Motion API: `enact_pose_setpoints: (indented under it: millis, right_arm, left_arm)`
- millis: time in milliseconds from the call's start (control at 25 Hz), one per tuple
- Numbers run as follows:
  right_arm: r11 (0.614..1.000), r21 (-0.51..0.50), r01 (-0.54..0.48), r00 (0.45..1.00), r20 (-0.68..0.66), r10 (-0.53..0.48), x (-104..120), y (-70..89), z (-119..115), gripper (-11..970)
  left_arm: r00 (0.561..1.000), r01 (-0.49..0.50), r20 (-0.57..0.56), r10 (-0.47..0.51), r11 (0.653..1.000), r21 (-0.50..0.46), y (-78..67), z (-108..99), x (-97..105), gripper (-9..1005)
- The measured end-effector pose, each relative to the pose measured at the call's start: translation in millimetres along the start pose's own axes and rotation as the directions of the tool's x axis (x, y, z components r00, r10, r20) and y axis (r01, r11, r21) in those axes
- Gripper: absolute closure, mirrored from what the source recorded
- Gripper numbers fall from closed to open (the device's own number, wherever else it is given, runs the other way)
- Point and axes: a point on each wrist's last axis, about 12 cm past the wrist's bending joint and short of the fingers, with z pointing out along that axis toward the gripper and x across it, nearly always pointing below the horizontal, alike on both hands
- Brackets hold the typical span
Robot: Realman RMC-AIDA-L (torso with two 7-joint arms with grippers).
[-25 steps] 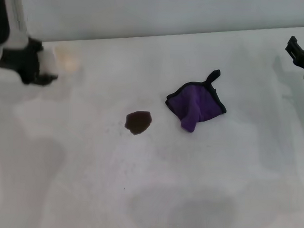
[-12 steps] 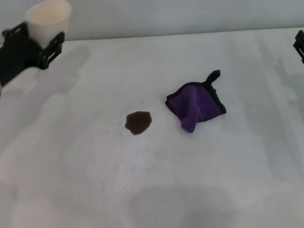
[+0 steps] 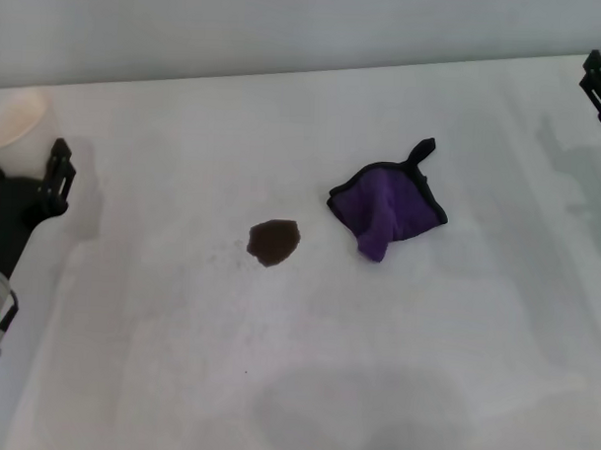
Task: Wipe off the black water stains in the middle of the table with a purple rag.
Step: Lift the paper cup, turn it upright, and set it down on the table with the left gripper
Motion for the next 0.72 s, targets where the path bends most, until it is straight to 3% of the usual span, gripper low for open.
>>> enact_pose_setpoints:
  millis: [360,720]
  right_arm:
    - [1.0,-0.029,0.005,1.0,-0.023,-0.006,5,4.7,-5,114]
    - [1.0,-0.015,0.001,0.999,-0.038,-0.001,12,-1.3,-20,114]
  left_arm:
    - [0.996,0.027,-0.086,-0.031,0.998,-0.051,4.7,-10,15,490]
    - [0.991,-0.017,-0.134,0.017,1.0,0.004,-0.4,-9,19,488]
